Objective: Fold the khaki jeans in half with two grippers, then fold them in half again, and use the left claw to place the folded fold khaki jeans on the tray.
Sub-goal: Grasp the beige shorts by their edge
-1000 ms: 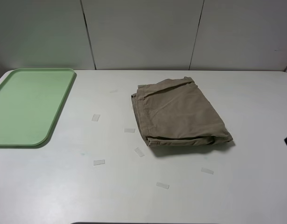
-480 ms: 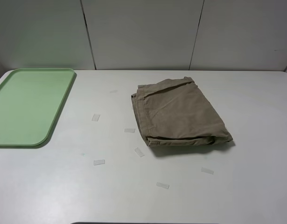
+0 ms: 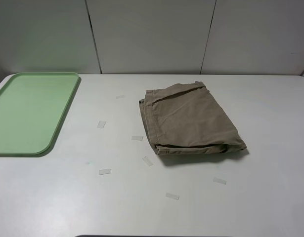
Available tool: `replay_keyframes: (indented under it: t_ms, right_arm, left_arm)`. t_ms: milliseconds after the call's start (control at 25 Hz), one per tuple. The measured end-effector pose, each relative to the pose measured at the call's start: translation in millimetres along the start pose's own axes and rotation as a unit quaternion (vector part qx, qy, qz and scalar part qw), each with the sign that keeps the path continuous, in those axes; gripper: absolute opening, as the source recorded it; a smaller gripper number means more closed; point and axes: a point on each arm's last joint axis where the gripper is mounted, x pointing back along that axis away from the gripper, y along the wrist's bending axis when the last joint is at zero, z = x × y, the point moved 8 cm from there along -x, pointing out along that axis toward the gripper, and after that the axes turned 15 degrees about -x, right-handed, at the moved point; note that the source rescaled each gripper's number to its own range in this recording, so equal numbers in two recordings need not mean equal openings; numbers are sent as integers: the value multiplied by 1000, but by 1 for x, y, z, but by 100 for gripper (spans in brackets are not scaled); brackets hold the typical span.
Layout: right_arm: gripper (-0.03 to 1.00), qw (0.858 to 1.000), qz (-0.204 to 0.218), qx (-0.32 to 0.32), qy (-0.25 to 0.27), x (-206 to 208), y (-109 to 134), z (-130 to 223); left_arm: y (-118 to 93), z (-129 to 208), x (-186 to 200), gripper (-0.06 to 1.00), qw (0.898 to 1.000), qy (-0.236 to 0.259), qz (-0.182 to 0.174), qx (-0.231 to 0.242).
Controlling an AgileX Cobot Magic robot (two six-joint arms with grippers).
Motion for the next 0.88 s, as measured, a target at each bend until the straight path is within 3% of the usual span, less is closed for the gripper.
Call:
replay_keyframes:
  t_ms: [200,880]
  right_arm:
    - [100,999,31,-11,26,-26,-9,25]
    - [100,999,37,-6,0,-33,-11,19]
  left_arm:
    - [0,0,0,91,1000,0,0,0]
    - [0,0,0,91,1000,0,0,0]
